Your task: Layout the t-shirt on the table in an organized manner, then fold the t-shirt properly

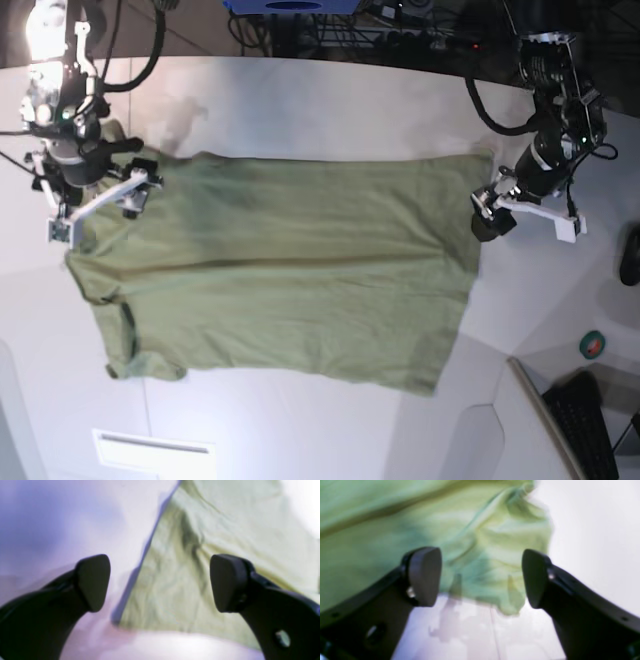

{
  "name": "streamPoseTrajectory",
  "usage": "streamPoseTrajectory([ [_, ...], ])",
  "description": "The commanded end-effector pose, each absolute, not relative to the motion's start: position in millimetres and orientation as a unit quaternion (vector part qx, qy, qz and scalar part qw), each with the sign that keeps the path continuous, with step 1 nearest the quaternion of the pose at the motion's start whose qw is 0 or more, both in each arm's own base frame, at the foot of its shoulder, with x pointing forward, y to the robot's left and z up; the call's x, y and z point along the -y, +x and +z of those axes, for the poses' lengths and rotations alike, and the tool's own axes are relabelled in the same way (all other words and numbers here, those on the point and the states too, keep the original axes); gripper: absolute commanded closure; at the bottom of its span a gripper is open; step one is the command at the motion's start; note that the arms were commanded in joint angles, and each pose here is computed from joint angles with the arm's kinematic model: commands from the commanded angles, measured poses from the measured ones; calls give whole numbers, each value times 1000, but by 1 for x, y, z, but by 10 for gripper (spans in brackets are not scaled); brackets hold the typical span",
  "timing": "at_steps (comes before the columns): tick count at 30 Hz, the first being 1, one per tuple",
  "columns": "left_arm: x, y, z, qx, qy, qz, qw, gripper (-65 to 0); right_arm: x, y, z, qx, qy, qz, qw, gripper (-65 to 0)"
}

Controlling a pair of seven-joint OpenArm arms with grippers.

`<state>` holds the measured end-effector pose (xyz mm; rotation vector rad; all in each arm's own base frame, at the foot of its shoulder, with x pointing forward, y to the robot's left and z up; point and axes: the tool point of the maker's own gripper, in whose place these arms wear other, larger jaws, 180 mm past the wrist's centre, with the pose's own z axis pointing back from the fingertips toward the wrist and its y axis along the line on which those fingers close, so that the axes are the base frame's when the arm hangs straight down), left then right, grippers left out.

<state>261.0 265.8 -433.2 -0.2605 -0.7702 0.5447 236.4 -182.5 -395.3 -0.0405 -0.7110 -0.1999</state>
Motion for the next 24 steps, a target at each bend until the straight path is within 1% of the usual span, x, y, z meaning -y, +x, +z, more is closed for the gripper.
streamPoseTrajectory([
  [1, -277, 253, -428, 374, -125, 268, 879, -592, 188, 236, -385, 370, -22, -100, 923, -494],
  [4, -274, 225, -441, 347, -155, 301, 874, -551, 199, 212, -392, 372, -21, -121, 920, -494],
  [6, -274, 208, -452, 329, -159, 314, 876, -532, 208, 198, -396, 365, -23, -129, 922, -494],
  [9, -275, 196, -469, 305, -156, 332, 879, -533, 222, 187, -398, 359, -31, -132, 923, -494],
  [10, -274, 195, -474, 300, -159, 334, 879, -533, 227, 184, -399, 358, -34, -133, 924, -494],
  [13, -249, 211, -482, 293, -194, 302, 886, -533, 244, 179, -407, 349, -44, -148, 924, -494],
  [17, -229, 222, -493, 275, -215, 287, 892, -532, 276, 166, -422, 332, -60, -196, 921, -494],
  [20, -226, 220, -502, 264, -217, 294, 893, -522, 283, 160, -435, 339, -5, -224, 914, -494],
  [21, -226, 220, -504, 261, -217, 295, 893, -490, 285, 160, -439, 340, 10, -226, 913, -494],
  [22, -226, 219, -505, 259, -218, 295, 893, -441, 288, 161, -444, 337, 15, -225, 914, -494],
  [24, -226, 221, -504, 261, -219, 294, 893, -304, 293, 161, -460, 320, 25, -233, 918, -494],
])
